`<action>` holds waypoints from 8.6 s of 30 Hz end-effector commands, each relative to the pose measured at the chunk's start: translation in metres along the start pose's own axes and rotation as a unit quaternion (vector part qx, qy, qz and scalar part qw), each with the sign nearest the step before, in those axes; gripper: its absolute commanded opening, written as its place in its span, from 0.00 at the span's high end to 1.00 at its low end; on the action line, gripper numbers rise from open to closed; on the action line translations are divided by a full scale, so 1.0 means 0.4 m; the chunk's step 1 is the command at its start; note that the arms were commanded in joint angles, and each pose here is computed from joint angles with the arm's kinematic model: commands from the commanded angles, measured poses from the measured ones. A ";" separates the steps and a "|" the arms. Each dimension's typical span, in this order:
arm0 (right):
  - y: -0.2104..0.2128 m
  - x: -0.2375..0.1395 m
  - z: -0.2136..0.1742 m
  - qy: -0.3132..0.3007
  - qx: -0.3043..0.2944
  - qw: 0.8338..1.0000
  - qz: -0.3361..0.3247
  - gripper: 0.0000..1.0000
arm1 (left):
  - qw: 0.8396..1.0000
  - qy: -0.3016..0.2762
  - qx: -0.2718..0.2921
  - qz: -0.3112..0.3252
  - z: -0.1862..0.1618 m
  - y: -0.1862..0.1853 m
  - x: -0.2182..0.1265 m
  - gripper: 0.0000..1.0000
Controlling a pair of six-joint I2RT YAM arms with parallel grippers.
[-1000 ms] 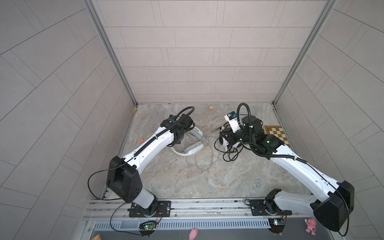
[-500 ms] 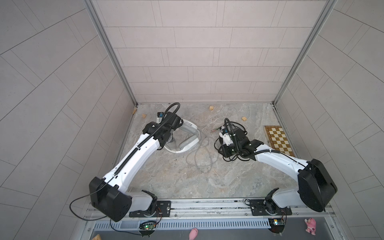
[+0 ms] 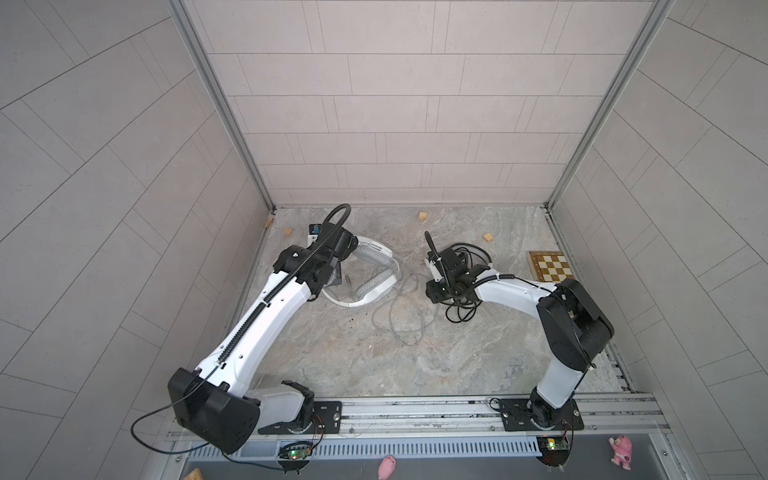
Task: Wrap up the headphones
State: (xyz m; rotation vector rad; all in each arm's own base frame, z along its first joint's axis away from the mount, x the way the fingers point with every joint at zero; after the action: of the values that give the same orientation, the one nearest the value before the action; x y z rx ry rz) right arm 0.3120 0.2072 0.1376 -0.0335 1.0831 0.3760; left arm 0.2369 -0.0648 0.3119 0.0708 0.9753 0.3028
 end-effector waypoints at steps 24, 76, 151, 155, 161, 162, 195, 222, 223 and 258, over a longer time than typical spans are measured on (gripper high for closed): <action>-0.007 -0.111 0.005 -0.026 -0.003 1.000 -0.016 0.95 | 0.999 -0.004 -0.014 -0.038 -0.006 -0.010 0.004 1.00; -0.048 0.049 0.007 0.028 -0.004 0.991 -0.134 0.71 | 0.996 0.023 -0.003 -0.091 -0.022 -0.035 0.017 1.00; 0.065 -0.836 0.307 -0.348 -0.080 0.932 -0.069 0.93 | 0.955 0.159 0.188 -0.167 -0.281 -0.481 0.159 0.88; 0.083 -0.888 0.266 -0.368 -0.081 0.925 -0.045 0.93 | 0.965 0.163 0.159 -0.131 -0.265 -0.466 0.194 0.88; 0.101 -0.935 0.197 -0.385 -0.076 0.920 0.005 0.93 | 0.970 0.168 0.089 -0.151 -0.224 -0.438 0.237 0.88; 0.107 -0.941 0.187 -0.387 -0.077 0.919 0.017 0.93 | 0.970 0.168 0.079 -0.155 -0.215 -0.436 0.240 0.88; 0.084 -0.818 -0.047 -0.336 -0.020 0.939 0.074 0.92 | 0.897 0.067 -0.255 -0.354 0.059 -0.232 0.225 0.89; -0.011 -0.787 0.175 -0.424 0.089 0.901 0.035 0.90 | 0.896 0.114 -0.177 -0.390 -0.097 -0.196 0.171 0.95; -0.016 -0.788 0.183 -0.429 0.096 0.897 0.041 0.90 | 0.896 0.116 -0.174 -0.392 -0.099 -0.199 0.169 0.95; -0.030 -0.585 0.097 -0.282 -0.054 0.953 0.091 0.51 | 0.921 0.070 -0.114 -0.365 -0.042 -0.182 0.096 0.99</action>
State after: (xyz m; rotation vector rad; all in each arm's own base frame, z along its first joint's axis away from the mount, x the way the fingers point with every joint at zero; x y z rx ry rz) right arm 0.2675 0.1408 0.3634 0.1849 0.4738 0.4708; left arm 0.2575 -0.1266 0.2358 -0.5263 1.1044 -0.2375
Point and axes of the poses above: each gripper's point midway between its finger pads, its own x axis out along the fingers, its own y axis along the line the jaws close on, z = x × y, the point moved 10 cm from there along -x, back along the fingers, and after that the axes turned 2 degrees about x, right-handed, at the moved point
